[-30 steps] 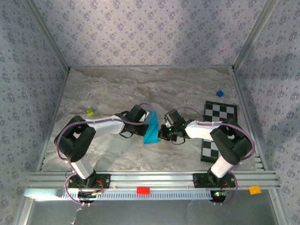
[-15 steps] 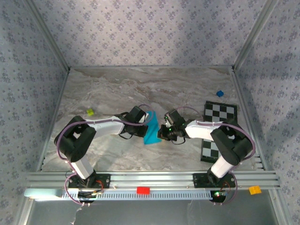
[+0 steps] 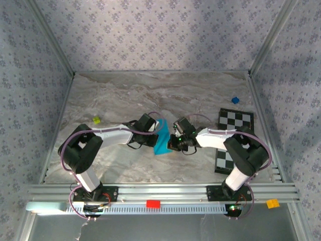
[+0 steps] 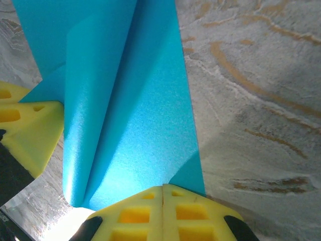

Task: Fold a paper plane with a square sheet of paper (pick it up from the middle)
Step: Fold the triangle a second time at the center of the table.

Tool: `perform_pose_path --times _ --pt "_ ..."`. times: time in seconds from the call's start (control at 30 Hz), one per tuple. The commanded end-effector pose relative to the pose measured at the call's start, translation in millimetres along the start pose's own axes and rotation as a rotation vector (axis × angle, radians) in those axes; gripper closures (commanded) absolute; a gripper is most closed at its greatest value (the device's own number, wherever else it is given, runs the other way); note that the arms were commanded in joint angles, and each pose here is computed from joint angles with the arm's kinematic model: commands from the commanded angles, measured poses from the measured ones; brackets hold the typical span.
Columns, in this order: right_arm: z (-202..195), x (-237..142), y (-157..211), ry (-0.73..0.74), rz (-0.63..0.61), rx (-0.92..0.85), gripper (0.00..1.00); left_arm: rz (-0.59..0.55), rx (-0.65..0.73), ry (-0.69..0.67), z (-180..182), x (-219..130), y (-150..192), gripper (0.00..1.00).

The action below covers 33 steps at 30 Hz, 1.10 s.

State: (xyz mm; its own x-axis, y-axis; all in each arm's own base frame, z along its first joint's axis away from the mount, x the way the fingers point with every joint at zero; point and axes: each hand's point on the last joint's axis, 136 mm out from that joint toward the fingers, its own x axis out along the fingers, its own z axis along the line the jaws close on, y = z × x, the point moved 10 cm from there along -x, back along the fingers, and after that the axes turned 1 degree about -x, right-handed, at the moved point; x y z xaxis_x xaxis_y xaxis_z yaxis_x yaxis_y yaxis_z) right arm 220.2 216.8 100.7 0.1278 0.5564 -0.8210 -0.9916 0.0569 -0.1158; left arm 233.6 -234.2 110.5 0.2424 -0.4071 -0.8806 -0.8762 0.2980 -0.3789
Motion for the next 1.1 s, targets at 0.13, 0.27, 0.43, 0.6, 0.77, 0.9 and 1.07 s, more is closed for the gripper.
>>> perform_pose_path --times 0.13,0.27,0.43,0.6,0.77,0.9,1.07 --pt "-22.6 9.7 12.2 0.145 0.062 0.023 0.95 -0.059 0.034 -0.018 -1.8 -8.6 -14.8 1.00" --pt "-23.3 10.2 12.4 0.146 0.066 0.024 0.95 -0.065 0.035 -0.022 -1.5 -7.2 -15.9 1.00" --pt "-24.3 10.9 13.0 0.144 0.067 0.025 0.96 -0.042 0.036 -0.024 -0.7 -3.5 -13.2 1.00" --pt "-24.3 11.7 12.6 0.137 0.068 0.028 0.95 -0.019 0.026 -0.031 2.0 2.5 -9.2 1.00" --pt "-22.0 10.8 10.7 0.121 0.063 0.029 0.95 0.002 0.019 -0.036 4.6 7.6 -3.8 1.00" --pt "-15.5 7.1 5.3 0.050 0.032 0.036 0.93 0.006 0.019 -0.038 5.8 9.3 -1.5 1.00" --pt "3.6 -13.3 -9.8 -0.079 -0.081 0.035 0.91 0.015 0.020 -0.030 5.7 8.7 0.0 1.00"
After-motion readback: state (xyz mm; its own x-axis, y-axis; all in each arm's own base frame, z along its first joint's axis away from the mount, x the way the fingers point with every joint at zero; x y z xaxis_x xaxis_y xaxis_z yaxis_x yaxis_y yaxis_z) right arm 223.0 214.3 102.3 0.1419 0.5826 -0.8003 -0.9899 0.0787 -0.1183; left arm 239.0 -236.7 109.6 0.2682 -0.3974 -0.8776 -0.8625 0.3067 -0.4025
